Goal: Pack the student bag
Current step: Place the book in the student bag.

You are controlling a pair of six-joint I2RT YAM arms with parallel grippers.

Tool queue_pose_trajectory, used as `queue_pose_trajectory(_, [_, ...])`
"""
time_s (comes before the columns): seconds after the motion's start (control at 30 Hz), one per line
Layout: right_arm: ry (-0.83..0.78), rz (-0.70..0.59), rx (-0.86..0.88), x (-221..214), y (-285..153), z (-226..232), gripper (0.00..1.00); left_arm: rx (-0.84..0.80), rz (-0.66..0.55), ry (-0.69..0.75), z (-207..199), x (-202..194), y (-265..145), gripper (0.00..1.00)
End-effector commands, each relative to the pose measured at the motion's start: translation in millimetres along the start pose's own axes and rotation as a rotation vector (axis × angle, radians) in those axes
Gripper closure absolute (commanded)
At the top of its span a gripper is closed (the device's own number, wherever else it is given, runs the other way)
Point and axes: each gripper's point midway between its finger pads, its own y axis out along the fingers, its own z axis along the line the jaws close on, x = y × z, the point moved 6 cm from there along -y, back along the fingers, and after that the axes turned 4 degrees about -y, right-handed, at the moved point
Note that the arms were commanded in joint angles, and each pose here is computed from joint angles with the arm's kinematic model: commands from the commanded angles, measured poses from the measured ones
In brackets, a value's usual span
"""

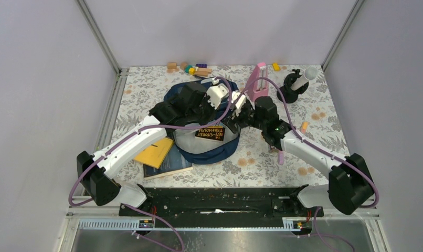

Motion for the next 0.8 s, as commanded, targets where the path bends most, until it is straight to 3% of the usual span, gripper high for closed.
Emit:
queue_pose_trajectory(0.0, [-0.084,-0.083,0.021,22,12,-11,0.15,-0.028,-0.163,0.039,-2,35,-27,1.0])
queue_pose_trajectory(0.1, [-0.078,-0.091,0.075,23,16,-7,0.27,-0.035,-0.158,0.046,-3,33,-26,1.0])
queue_pose_trajectory(0.27, [-0.042,-0.104,0.028,21,19,-11,0.73,-0.04,-0.174,0.032,-4,35,-24,1.0])
queue_pose_trajectory(0.33, [-0.034,-0.095,0.027,20,18,-11,0.84,-0.025,-0.184,0.02,-2,33,-24,1.0])
queue_pose_trajectory(0.37, [-0.034,-0.094,0.024,20,17,-11,0.89,-0.009,-0.191,0.013,-1,30,-24,0.94])
queue_pose_trajectory(0.43, [-0.033,-0.096,0.006,19,13,-11,0.99,0.054,-0.218,-0.023,5,21,-23,0.63])
queue_pose_trajectory(0.5, [-0.024,-0.105,-0.029,17,9,-12,1.0,0.137,-0.257,-0.064,13,9,-22,0.24])
queue_pose_trajectory(0.57, [-0.012,-0.124,-0.052,13,4,-13,1.0,0.201,-0.281,-0.092,19,-3,-25,0.05])
queue_pose_trajectory(0.77, [0.035,-0.128,-0.103,4,-4,-20,1.0,0.482,-0.184,-0.21,44,-55,-42,0.01])
